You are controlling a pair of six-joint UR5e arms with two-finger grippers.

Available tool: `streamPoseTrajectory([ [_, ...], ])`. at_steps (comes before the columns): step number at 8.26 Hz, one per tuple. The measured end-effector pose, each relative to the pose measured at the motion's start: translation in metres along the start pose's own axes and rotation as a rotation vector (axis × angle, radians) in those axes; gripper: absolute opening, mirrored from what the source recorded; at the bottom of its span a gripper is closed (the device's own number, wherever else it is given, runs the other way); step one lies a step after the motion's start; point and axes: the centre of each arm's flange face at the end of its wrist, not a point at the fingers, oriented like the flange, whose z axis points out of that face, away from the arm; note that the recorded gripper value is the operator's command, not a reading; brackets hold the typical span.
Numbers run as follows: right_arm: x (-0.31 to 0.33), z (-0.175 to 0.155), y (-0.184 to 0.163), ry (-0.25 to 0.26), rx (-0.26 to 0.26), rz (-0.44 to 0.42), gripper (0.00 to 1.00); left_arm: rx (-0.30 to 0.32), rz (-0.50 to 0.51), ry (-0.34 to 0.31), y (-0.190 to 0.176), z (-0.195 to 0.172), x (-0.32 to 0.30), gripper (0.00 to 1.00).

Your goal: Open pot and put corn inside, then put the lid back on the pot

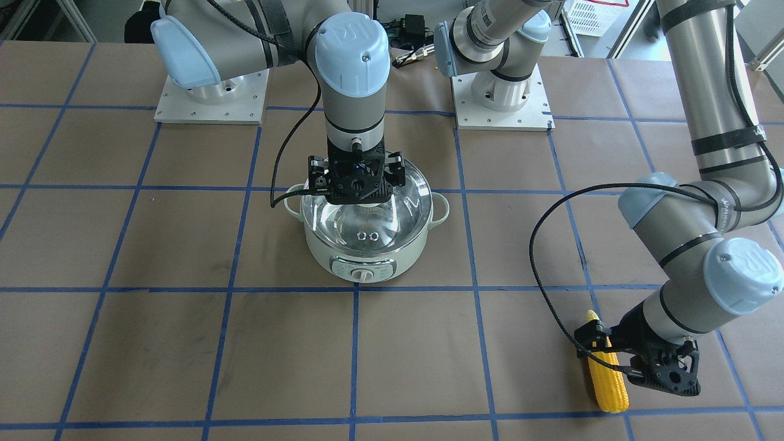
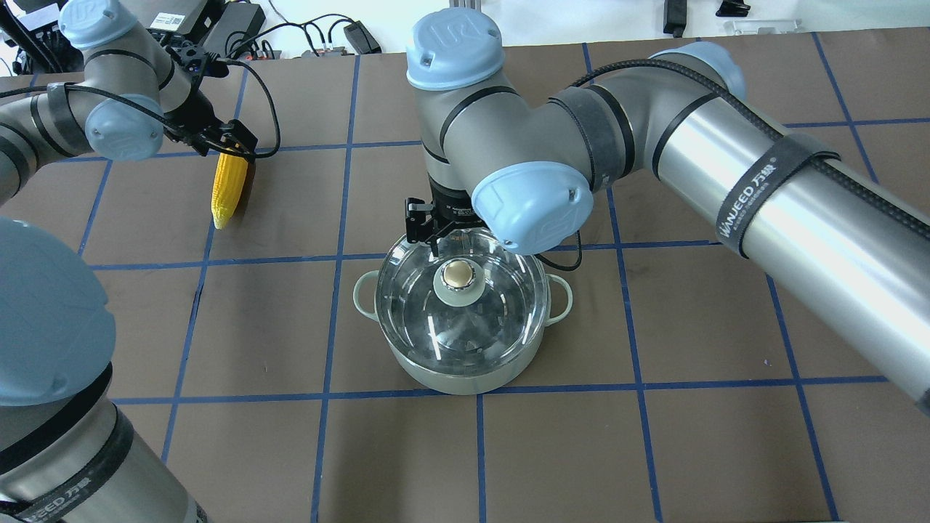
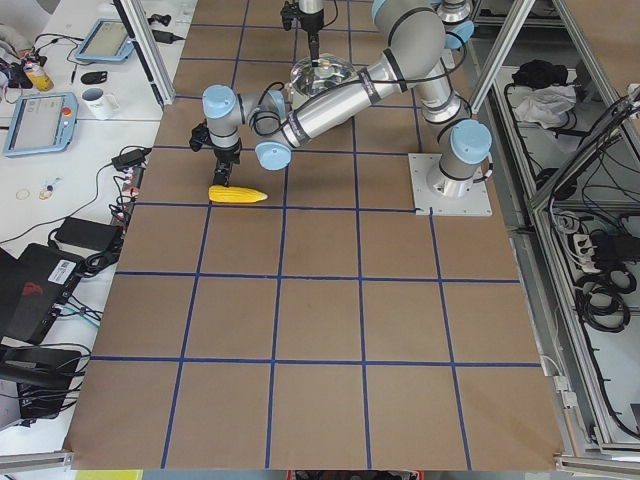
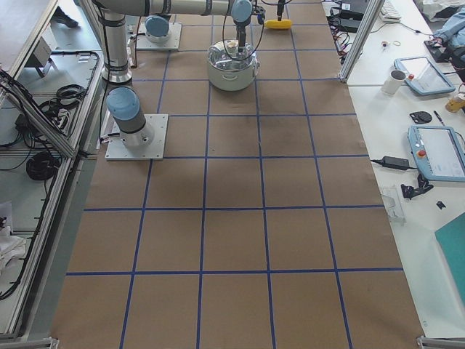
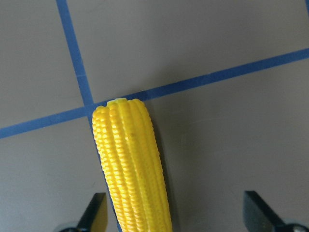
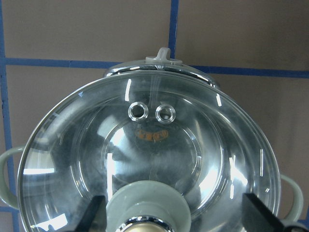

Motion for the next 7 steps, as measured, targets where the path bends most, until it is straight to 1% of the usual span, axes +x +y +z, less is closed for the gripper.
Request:
streamPoseTrajectory([
  [2, -0.003, 0.01, 0.005, 0.006, -0.021, 0.034, 0.99, -0.012, 0.009, -0.041, 0.0, 0.006, -0.005, 1.0],
  [4, -0.004, 0.016, 0.009, 0.012, -0.036, 0.071, 0.99, -0.029, 0.013, -0.051, -0.001, 0.025, -0.009, 1.0],
  [5, -0.009, 0.019, 0.013, 0.014, -0.04, 0.077, 0.99, -0.036, 0.017, -0.051, -0.002, 0.035, -0.01, 1.0],
  [6, -0.017, 0.022, 0.019, 0.017, -0.04, 0.071, 0.98, -0.029, 0.026, -0.057, -0.003, 0.04, -0.012, 1.0],
  [7, -0.022, 0.023, 0.022, 0.019, -0.04, 0.064, 0.88, -0.011, 0.044, -0.07, -0.005, 0.044, -0.014, 1.0],
])
